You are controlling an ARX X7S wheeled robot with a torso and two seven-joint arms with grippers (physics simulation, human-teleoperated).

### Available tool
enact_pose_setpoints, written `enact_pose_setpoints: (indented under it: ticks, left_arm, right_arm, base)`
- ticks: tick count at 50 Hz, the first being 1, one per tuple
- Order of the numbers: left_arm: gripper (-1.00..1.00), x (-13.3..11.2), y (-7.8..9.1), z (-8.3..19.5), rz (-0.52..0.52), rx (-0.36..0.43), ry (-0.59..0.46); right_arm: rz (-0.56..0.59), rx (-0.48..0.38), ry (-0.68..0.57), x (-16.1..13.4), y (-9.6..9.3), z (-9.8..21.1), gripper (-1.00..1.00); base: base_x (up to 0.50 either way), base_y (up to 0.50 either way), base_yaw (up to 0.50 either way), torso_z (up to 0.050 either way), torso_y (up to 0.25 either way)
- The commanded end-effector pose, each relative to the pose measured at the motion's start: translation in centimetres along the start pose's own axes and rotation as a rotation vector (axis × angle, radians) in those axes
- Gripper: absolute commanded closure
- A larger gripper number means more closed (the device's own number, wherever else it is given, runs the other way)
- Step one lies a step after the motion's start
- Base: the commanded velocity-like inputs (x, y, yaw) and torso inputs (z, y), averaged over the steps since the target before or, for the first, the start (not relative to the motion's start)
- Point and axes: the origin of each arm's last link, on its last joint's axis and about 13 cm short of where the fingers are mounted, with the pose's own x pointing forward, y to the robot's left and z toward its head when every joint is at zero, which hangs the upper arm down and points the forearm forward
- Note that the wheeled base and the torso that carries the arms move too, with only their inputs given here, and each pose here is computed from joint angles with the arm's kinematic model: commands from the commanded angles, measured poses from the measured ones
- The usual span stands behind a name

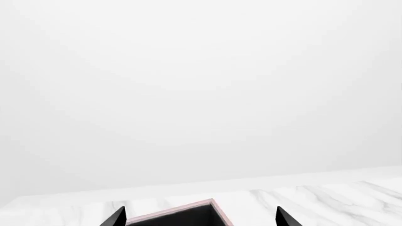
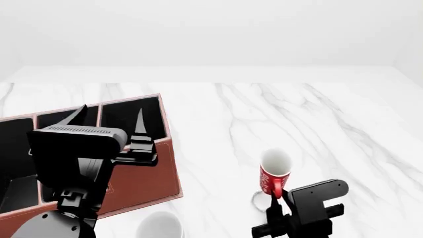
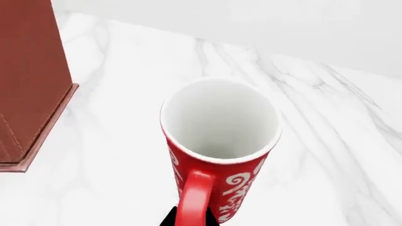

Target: Pick up the red mug and place it to the right of the caddy.

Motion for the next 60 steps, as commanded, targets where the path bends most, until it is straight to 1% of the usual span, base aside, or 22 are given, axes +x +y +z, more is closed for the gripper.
enact_pose_setpoints:
  ticks: [1, 3, 5, 6, 8, 10, 11, 14, 15, 17, 20, 22, 33, 38, 50, 60]
  left_arm:
    - [-1.00, 0.0, 0.0, 0.0, 0.000, -0.001, 0.000]
    - [-1.00, 0.0, 0.0, 0.0, 0.001, -0.001, 0.000]
    - [-1.00, 0.0, 0.1, 0.0, 0.001, -0.002, 0.000]
    - [-1.00, 0.0, 0.1, 0.0, 0.001, -0.001, 0.001]
    - [-1.00, 0.1, 0.1, 0.0, 0.001, -0.002, 0.001]
    - [-1.00, 0.1, 0.1, 0.0, 0.002, -0.003, 0.000]
    - [-1.00, 0.1, 0.1, 0.0, 0.002, -0.003, 0.000]
    - [-1.00, 0.0, 0.1, 0.0, 0.003, -0.002, -0.001]
    - [-1.00, 0.0, 0.1, 0.0, 0.004, -0.002, 0.000]
    - [-1.00, 0.0, 0.1, 0.0, 0.004, -0.003, 0.000]
    - [-1.00, 0.0, 0.1, 0.0, 0.004, -0.001, -0.001]
    - [-1.00, 0.0, 0.2, 0.1, 0.005, -0.001, -0.002]
    - [-1.00, 0.0, 0.1, 0.0, 0.004, 0.000, -0.001]
    - [-1.00, 0.0, 0.1, 0.0, 0.004, 0.000, -0.002]
    - [-1.00, 0.0, 0.1, 0.0, 0.004, -0.001, -0.003]
    - [-1.00, 0.0, 0.2, 0.1, 0.005, -0.002, -0.003]
  right_arm:
    - [0.080, -0.063, -0.092, 1.5, 0.1, 3.0, 1.00]
    - [0.132, -0.072, -0.096, 2.2, 0.3, 3.5, 1.00]
    - [0.153, -0.085, -0.104, 2.6, 0.6, 3.8, 1.00]
    - [0.192, -0.084, -0.115, 2.9, 0.7, 4.2, 1.00]
    - [0.206, -0.084, -0.115, 3.4, 0.9, 4.6, 1.00]
    - [0.267, -0.086, -0.129, 3.9, 1.1, 5.0, 1.00]
    - [0.288, -0.073, -0.125, 4.1, 1.2, 5.1, 1.00]
    - [0.348, -0.088, -0.110, 5.5, 1.8, 5.7, 1.00]
    - [0.386, -0.085, -0.098, 5.7, 2.0, 5.8, 1.00]
    - [0.412, -0.091, -0.091, 6.1, 2.2, 6.0, 1.00]
    - [0.490, -0.083, -0.070, 7.0, 2.6, 6.1, 1.00]
    - [0.507, -0.086, -0.065, 7.8, 2.9, 5.9, 1.00]
    - [0.535, -0.109, -0.040, 8.6, 3.4, 4.9, 1.00]
    - [0.540, -0.122, -0.031, 9.4, 4.1, 4.7, 1.00]
    - [0.514, -0.142, 0.031, 10.6, 4.3, 4.1, 1.00]
    - [0.523, -0.152, 0.060, 10.7, 4.6, 3.4, 1.00]
  base:
    - [0.00, 0.00, 0.00, 0.000, 0.000]
    - [0.00, 0.00, 0.00, 0.000, 0.000]
    - [0.00, 0.00, 0.00, 0.000, 0.000]
    - [0.00, 0.00, 0.00, 0.000, 0.000]
    - [0.00, 0.00, 0.00, 0.000, 0.000]
    - [0.00, 0.00, 0.00, 0.000, 0.000]
    - [0.00, 0.00, 0.00, 0.000, 0.000]
    - [0.00, 0.00, 0.00, 0.000, 0.000]
    - [0.00, 0.00, 0.00, 0.000, 0.000]
    - [0.00, 0.00, 0.00, 0.000, 0.000]
    - [0.00, 0.00, 0.00, 0.000, 0.003]
    - [0.00, 0.00, 0.00, 0.000, 0.000]
    - [0.00, 0.00, 0.00, 0.000, 0.000]
    - [0.00, 0.00, 0.00, 0.000, 0.000]
    - [0.00, 0.00, 0.00, 0.000, 0.001]
    - [0.00, 0.00, 0.00, 0.000, 0.001]
